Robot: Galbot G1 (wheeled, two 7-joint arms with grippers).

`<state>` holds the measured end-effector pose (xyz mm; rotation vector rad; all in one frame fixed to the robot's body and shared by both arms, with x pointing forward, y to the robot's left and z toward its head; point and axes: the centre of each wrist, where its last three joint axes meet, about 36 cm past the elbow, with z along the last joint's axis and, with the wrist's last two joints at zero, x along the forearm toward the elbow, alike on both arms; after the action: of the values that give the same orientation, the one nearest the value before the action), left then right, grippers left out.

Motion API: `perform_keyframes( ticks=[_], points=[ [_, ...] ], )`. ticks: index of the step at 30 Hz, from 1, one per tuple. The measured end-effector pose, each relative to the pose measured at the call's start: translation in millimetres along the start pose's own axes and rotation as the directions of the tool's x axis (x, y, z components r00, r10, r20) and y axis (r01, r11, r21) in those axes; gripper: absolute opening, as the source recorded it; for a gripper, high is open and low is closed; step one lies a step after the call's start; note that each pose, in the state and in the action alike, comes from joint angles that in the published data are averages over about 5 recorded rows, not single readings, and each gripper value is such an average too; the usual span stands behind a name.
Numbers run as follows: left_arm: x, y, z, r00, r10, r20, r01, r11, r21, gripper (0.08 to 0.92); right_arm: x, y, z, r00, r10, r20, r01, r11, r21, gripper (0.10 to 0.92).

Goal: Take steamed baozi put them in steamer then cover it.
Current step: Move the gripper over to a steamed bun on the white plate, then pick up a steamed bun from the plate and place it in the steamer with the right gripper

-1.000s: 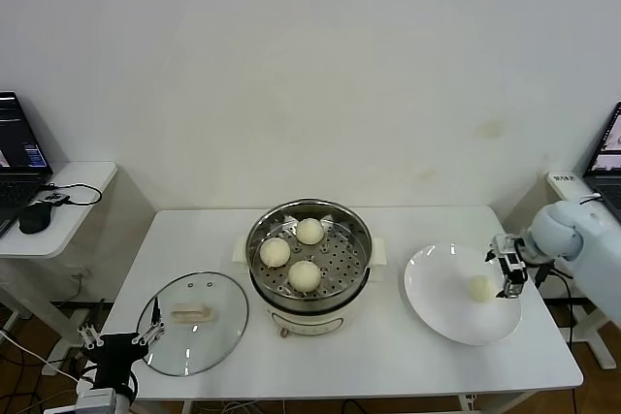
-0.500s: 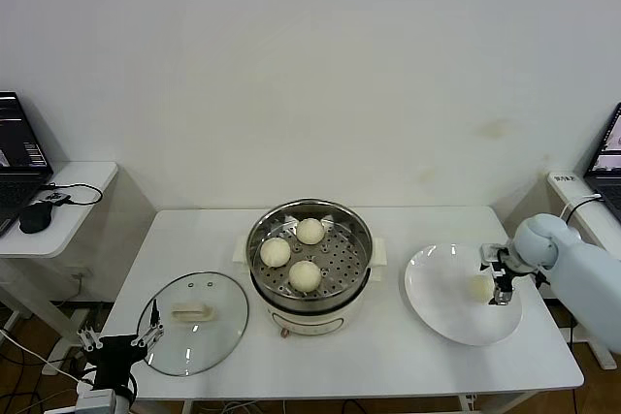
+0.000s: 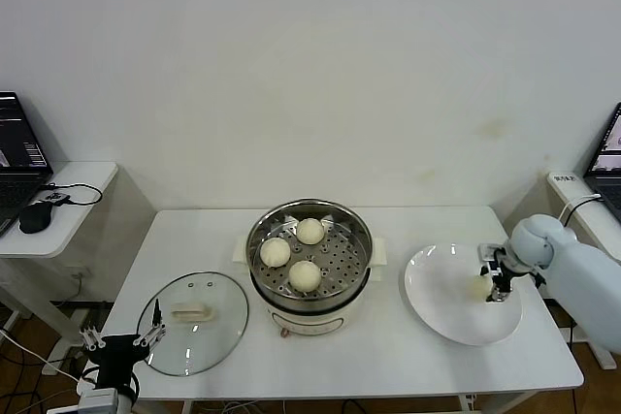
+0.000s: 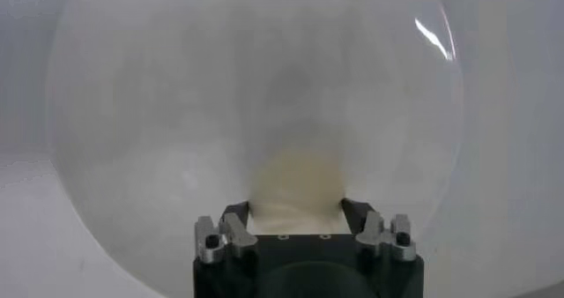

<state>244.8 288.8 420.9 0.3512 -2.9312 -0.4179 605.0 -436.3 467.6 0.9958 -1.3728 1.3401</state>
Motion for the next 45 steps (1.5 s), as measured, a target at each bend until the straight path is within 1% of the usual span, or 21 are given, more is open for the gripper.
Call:
perform_keyframes(
  ticks=[5,10,14,19,24,29,33,38,45],
  points=[
    [-0.4,0.3,-2.2,1.0000,0.002,0.007,-0.002,1.000,-0.001,0.823,28.5,-9.2,-3.1,1.000,0.024,0.016,-0.024,1.000,0.005,0.645],
    [-1.0,0.3,-4.8,0.9999,0.003,0.014,-0.003,1.000,0.000,0.823,77.5,-24.4,-18.9,0.996,0.080,0.051,-0.081,0.996,0.033,0.650],
    [-0.1,0.6,-5.9,0.9999,0.005,0.016,-0.005,1.000,-0.001,0.823,125.9,-38.1,-47.2,0.985,0.132,0.107,-0.140,0.988,0.070,0.656],
    [0.5,0.7,-8.1,0.9998,0.004,0.021,-0.004,1.000,0.002,0.823,183.1,-49.6,-93.4,0.964,0.178,0.198,-0.202,0.974,0.106,0.664],
    [1.2,1.3,-9.0,0.9998,0.000,0.022,0.000,1.000,0.004,0.823,214.8,-48.0,-147.0,0.944,0.165,0.286,-0.210,0.969,0.133,0.670],
    [0.8,1.3,-9.3,0.9997,-0.006,0.022,0.006,1.000,0.009,0.823,223.3,-41.0,-195.6,0.929,0.120,0.350,-0.178,0.974,0.140,0.670],
    [0.6,0.8,-9.4,0.9997,-0.011,0.022,0.011,1.000,0.017,0.823,218.1,-34.3,-229.6,0.925,0.082,0.371,-0.144,0.979,0.142,0.670],
    [0.4,0.5,-9.6,0.9996,-0.016,0.022,0.015,1.000,0.024,0.823,203.9,-27.5,-263.1,0.924,0.053,0.379,-0.110,0.985,0.130,0.670],
    [-1.2,2.7,-10.2,0.9994,-0.023,0.025,0.022,0.999,0.026,0.823,170.7,-23.1,-291.0,0.934,0.039,0.355,-0.080,0.992,0.102,0.670]
  ],
)
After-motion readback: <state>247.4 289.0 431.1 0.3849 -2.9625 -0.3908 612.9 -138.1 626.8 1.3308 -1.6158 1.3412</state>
